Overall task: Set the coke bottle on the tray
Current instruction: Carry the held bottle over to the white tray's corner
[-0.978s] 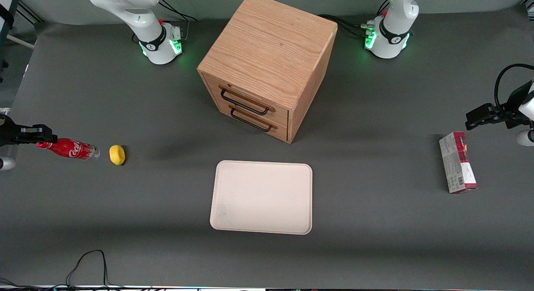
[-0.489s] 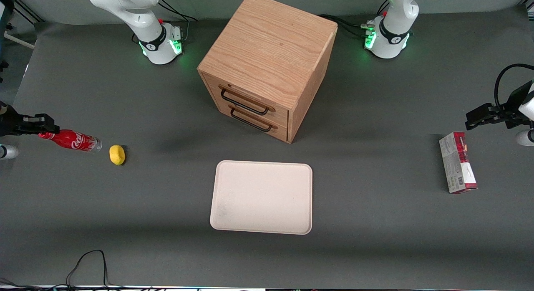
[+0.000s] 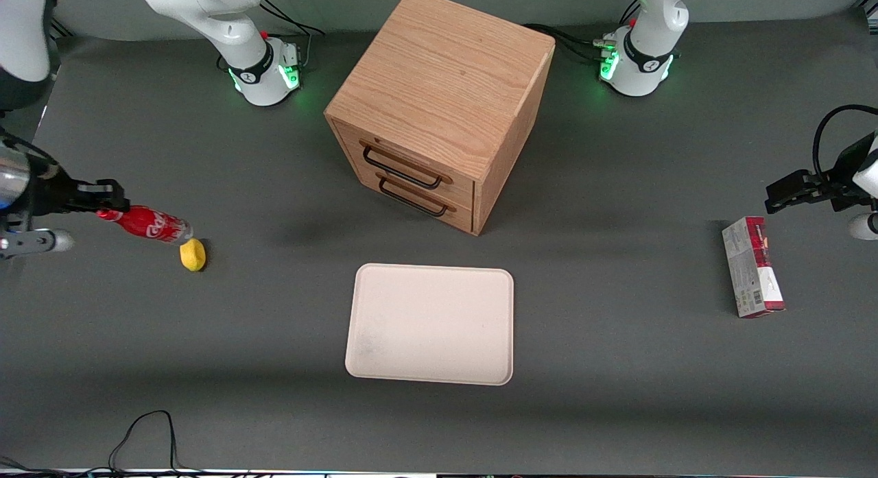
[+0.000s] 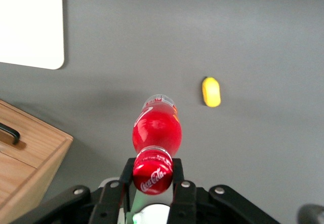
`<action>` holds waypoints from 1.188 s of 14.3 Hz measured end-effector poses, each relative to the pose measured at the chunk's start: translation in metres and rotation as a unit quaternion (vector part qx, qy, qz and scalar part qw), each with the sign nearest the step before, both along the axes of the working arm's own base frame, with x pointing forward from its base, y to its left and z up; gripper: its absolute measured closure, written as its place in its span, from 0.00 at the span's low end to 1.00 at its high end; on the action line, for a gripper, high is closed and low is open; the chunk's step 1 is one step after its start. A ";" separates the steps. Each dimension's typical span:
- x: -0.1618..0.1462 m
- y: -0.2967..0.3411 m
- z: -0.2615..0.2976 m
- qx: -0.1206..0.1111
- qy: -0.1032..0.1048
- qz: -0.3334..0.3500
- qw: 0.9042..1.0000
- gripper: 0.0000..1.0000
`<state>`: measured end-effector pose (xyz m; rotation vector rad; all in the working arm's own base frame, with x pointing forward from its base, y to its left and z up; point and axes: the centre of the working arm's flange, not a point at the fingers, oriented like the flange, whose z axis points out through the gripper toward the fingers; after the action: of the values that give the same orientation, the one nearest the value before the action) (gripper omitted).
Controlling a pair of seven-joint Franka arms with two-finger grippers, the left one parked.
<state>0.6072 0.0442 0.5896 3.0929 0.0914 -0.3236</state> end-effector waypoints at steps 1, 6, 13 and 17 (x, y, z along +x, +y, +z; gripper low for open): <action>0.005 0.024 -0.006 -0.004 -0.002 -0.009 1.000 0.69; 0.056 0.137 -0.055 0.006 -0.024 -0.093 0.995 0.69; 0.092 0.232 -0.142 0.012 -0.079 -0.168 0.982 0.69; 0.102 0.260 -0.193 0.002 -0.103 -0.209 0.973 0.69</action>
<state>0.7094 0.3040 0.3967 3.1007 -0.5694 -0.0068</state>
